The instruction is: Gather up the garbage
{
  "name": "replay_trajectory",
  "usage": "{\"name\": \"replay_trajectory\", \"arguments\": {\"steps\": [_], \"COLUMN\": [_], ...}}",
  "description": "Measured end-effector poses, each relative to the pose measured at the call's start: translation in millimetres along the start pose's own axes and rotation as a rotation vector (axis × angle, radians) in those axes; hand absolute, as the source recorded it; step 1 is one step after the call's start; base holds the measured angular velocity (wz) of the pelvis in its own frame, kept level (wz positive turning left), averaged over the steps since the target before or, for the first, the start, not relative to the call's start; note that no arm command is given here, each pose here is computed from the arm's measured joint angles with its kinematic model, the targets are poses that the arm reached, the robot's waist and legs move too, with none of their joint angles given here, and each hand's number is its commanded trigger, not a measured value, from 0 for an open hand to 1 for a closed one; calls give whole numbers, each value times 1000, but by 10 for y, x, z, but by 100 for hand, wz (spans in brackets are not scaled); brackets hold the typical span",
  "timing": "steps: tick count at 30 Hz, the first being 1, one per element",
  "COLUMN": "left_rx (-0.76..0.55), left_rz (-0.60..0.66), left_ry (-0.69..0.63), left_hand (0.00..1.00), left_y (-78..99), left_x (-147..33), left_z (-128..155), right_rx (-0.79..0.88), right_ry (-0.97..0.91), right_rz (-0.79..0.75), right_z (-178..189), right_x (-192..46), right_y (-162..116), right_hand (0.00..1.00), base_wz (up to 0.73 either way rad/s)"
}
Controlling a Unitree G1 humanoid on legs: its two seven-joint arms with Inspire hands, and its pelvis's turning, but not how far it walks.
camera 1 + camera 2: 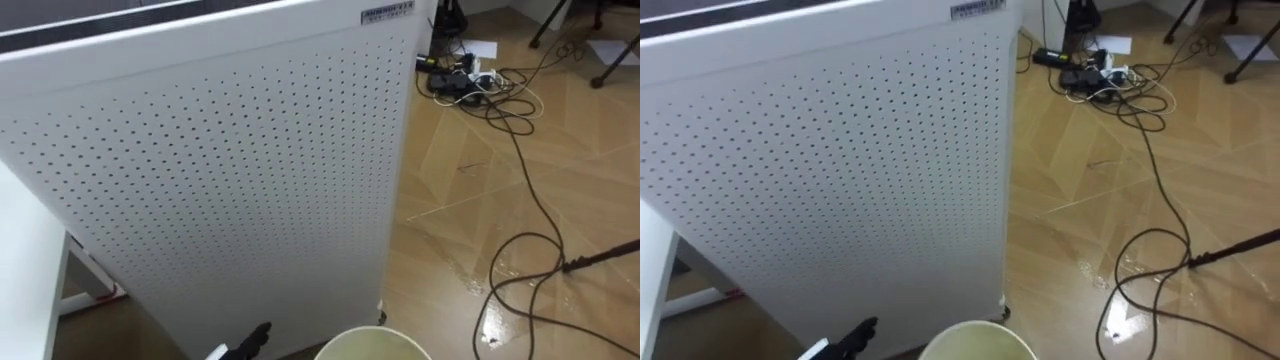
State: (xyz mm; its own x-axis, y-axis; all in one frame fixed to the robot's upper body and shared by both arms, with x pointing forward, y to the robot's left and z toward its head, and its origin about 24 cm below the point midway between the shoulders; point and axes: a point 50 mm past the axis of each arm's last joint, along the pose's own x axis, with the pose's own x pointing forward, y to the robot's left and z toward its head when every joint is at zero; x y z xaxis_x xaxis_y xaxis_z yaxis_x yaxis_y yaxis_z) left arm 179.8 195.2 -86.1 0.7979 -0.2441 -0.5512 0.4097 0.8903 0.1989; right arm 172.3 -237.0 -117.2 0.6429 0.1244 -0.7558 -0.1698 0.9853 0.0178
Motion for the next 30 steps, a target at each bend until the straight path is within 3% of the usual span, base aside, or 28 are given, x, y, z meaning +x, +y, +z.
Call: {"name": "replay_trajectory", "arguments": {"steps": [7,14,21,30], "left_rx": [-104,-332,-575,-733], "left_rz": [103,239,348,406], "left_ry": [183,423,542,685], "left_hand": [0,0,0,0], "left_y": [15,-119,-272,-384], "left_x": [-278,-690,-882,-1042], "left_z": [-511,-1109,-1369,-1561], "right_rx": [108,285,467,556], "right_ry": [90,148,219,260], "right_rz": [-65,-183,-262,-306], "right_z": [-410,-763,-1067,-1191], "right_x": [-164,-339,-435,-481], "right_y": [-89,-161,-50,11], "right_hand": [100,100,100,100], "base_wz": [4,2,-5,-2]}}
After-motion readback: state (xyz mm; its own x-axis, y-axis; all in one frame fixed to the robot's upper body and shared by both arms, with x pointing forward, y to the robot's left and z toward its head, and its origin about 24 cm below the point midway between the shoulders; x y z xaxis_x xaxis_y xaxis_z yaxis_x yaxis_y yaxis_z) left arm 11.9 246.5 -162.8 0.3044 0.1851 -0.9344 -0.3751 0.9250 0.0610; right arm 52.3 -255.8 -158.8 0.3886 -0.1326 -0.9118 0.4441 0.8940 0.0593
